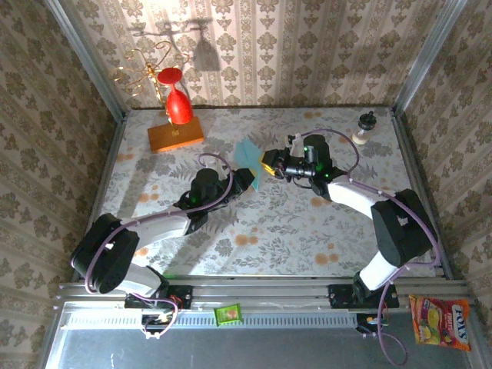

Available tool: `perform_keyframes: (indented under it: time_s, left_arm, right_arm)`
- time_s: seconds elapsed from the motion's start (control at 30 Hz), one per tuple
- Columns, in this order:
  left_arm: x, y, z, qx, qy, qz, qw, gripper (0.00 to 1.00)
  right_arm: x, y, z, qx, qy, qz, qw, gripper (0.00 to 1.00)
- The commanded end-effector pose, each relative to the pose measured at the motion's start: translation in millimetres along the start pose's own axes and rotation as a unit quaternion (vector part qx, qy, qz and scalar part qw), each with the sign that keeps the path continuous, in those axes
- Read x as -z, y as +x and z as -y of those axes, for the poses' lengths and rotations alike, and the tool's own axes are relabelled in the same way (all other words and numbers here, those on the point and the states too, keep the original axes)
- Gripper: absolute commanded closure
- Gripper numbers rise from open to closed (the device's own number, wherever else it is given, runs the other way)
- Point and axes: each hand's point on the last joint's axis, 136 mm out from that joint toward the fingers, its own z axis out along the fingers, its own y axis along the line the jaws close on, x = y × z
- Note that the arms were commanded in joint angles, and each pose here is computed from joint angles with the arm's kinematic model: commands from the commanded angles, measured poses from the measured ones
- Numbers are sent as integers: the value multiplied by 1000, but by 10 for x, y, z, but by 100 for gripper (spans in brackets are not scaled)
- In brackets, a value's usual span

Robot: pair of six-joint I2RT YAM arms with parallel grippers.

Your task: Fold a paper plane with a square sheet of paper (pick it up from the middle)

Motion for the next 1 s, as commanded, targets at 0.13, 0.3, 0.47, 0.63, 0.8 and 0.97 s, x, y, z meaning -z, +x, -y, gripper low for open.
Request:
perform_keyframes:
  time_s: [0.13,0.3,0.47,0.63,0.8,0.97]
  left_arm:
    - [-6,-66,-34,-31,-11,-8,999,86]
    - [76,-63,-152,-70,-55,-31,996,85]
    - [266,-78,-335,-161,-157,-73,972,85]
    - [537,-214,-598,-283,-301,-114,903,86]
    - [570,-312,-691,-404,-389,-140,816,87]
    - [442,-295,-809,-490,-455,-160,726,88]
  right_arm:
    - [240,-26,224,26,71,18,997,55]
    - [450,-131,389,49,124,47,990,53]
    - [652,-213,493,69,168,74,981,52]
    - [817,-296,593,72,197,100,973,52]
    - [965,-352,610,71,208,124,968,52]
    - [1042,-379,642,68,216,135,965,52]
